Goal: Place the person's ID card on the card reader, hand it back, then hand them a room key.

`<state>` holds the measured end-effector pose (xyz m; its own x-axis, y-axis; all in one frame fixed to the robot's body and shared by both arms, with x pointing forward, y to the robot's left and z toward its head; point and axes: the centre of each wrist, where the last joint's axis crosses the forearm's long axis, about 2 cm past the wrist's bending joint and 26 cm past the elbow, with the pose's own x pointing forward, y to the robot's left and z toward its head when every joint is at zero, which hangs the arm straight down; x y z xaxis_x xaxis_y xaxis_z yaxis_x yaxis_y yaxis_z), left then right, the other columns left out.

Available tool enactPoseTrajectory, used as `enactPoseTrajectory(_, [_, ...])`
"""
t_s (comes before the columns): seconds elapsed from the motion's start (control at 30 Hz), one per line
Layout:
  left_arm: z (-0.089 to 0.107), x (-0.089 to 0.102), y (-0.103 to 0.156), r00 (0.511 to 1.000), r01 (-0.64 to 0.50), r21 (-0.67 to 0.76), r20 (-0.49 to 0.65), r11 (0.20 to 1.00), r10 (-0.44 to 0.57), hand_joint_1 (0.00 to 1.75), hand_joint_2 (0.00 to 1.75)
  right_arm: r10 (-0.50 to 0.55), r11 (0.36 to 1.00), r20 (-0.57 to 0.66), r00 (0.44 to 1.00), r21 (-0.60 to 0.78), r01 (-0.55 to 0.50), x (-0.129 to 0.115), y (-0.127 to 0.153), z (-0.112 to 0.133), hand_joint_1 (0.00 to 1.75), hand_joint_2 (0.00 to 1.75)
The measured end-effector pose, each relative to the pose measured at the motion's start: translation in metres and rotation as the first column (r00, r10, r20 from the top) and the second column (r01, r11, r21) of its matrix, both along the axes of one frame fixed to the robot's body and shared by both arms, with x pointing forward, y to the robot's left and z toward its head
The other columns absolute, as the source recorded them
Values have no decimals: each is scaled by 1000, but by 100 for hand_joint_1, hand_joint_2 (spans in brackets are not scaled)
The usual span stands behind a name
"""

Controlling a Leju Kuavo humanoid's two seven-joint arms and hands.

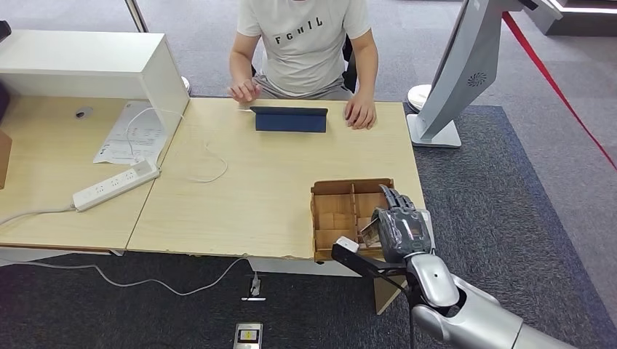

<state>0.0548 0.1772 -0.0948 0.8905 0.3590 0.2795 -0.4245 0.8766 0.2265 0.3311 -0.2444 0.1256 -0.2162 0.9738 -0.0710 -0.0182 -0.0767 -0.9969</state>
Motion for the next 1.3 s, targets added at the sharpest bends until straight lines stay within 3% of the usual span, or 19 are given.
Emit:
enactPoseTrajectory(0.73, [0,1,0,999,35,-32,-39,999,-36,0,0,92,996,138,986,-4,-93,11,17,32,175,175])
enactPoseTrajectory(1.0, [0,1,0,997,83,31,-5,996,-83,0,0,127,992,250,960,-18,-126,29,39,72,175,175])
enactPoseTrajectory(1.3, [1,1,-3,994,106,37,27,994,-107,0,0,58,997,272,960,27,-68,51,53,110,175,175])
